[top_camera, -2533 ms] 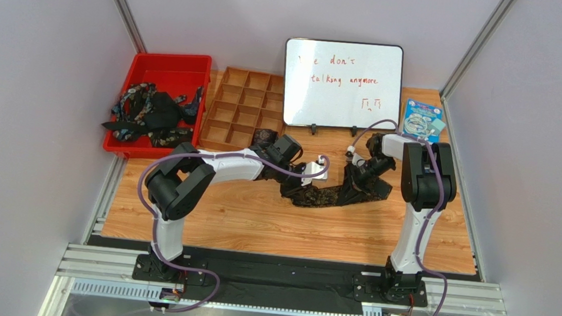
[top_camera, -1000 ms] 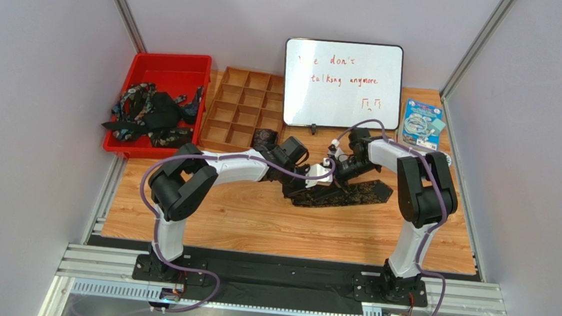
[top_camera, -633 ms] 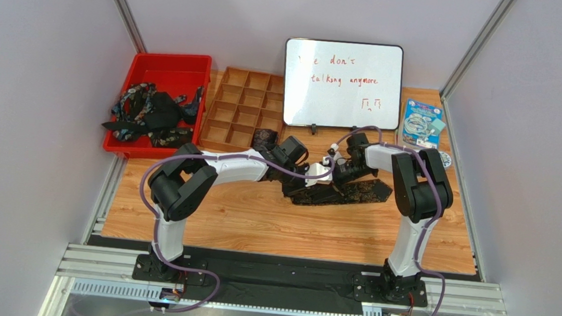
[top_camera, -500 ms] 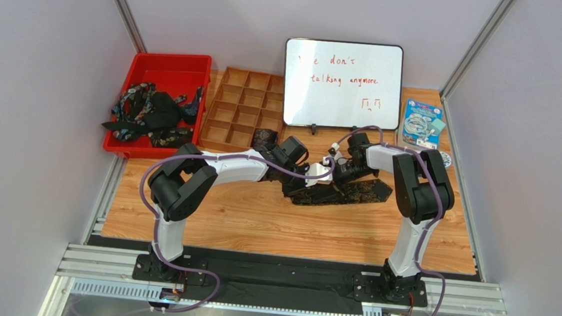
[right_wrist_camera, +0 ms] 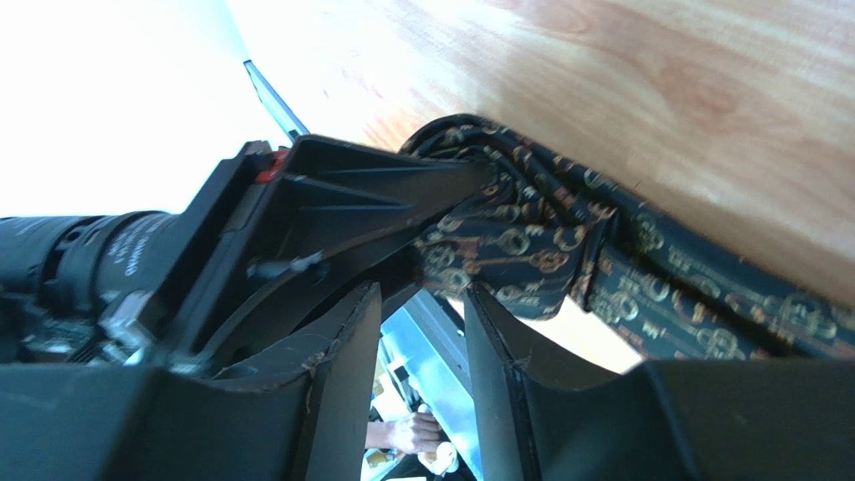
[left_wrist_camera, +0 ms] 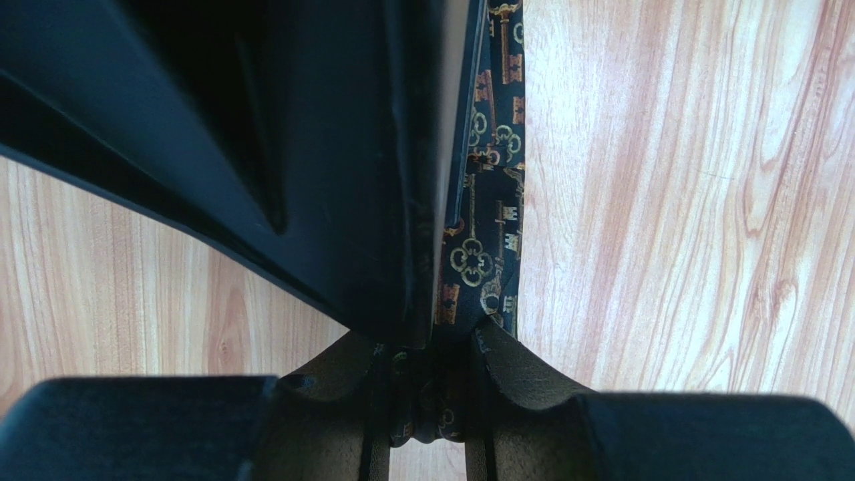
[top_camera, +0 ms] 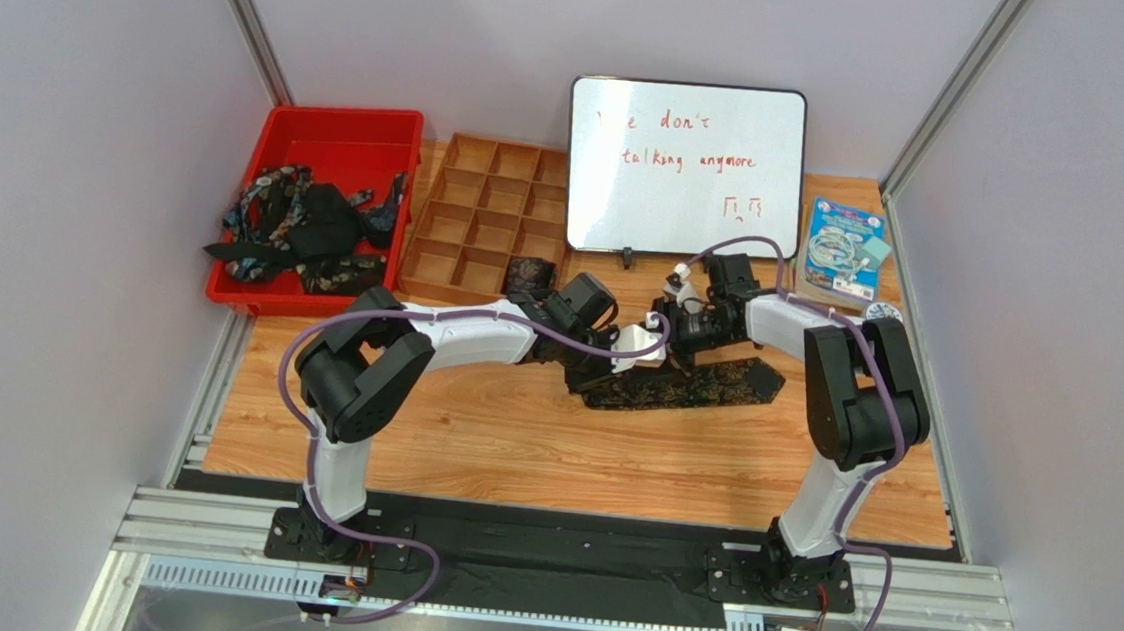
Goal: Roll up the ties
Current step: Roll the tie at the center of the board.
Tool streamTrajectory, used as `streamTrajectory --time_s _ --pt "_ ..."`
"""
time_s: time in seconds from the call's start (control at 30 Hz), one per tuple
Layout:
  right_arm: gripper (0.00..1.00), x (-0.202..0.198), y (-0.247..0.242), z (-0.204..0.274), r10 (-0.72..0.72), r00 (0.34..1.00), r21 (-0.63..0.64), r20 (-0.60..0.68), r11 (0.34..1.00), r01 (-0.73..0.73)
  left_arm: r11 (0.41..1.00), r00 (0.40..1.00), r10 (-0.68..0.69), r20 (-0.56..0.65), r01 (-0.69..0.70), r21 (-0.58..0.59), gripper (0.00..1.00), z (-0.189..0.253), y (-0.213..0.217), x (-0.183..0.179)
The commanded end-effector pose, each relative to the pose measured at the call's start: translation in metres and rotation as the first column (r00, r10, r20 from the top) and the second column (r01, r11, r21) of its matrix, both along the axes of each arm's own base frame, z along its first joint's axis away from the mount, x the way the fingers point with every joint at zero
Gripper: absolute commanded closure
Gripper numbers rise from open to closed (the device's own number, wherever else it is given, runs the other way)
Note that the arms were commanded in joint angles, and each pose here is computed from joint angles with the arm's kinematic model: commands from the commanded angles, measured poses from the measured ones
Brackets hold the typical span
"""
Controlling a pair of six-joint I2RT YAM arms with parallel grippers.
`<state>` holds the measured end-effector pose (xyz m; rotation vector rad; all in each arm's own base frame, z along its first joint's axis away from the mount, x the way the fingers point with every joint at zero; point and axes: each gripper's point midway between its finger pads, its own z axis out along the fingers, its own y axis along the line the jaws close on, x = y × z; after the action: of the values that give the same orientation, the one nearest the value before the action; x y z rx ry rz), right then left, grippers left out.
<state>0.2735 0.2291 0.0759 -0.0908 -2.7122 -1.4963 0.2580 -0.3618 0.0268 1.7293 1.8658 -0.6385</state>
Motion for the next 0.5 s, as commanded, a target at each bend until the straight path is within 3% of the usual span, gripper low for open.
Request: streamTrajectory --time_s 0.0,0.47 --pt "0.57 0.01 0.01 -0.009 -0.007 0.998 0.028 0.065 1.0 0.005 0.991 0.997 0.025 -0.07 -0.016 0.134 0.86 -0.034 0.027 -0.018" --pt "0.52 0.008 0.017 -0.034 0.038 0.991 -0.027 0.129 0.999 -0.035 0.99 0.996 0.022 -0.082 -0.01 0.143 0.85 -0.035 0.025 -0.021"
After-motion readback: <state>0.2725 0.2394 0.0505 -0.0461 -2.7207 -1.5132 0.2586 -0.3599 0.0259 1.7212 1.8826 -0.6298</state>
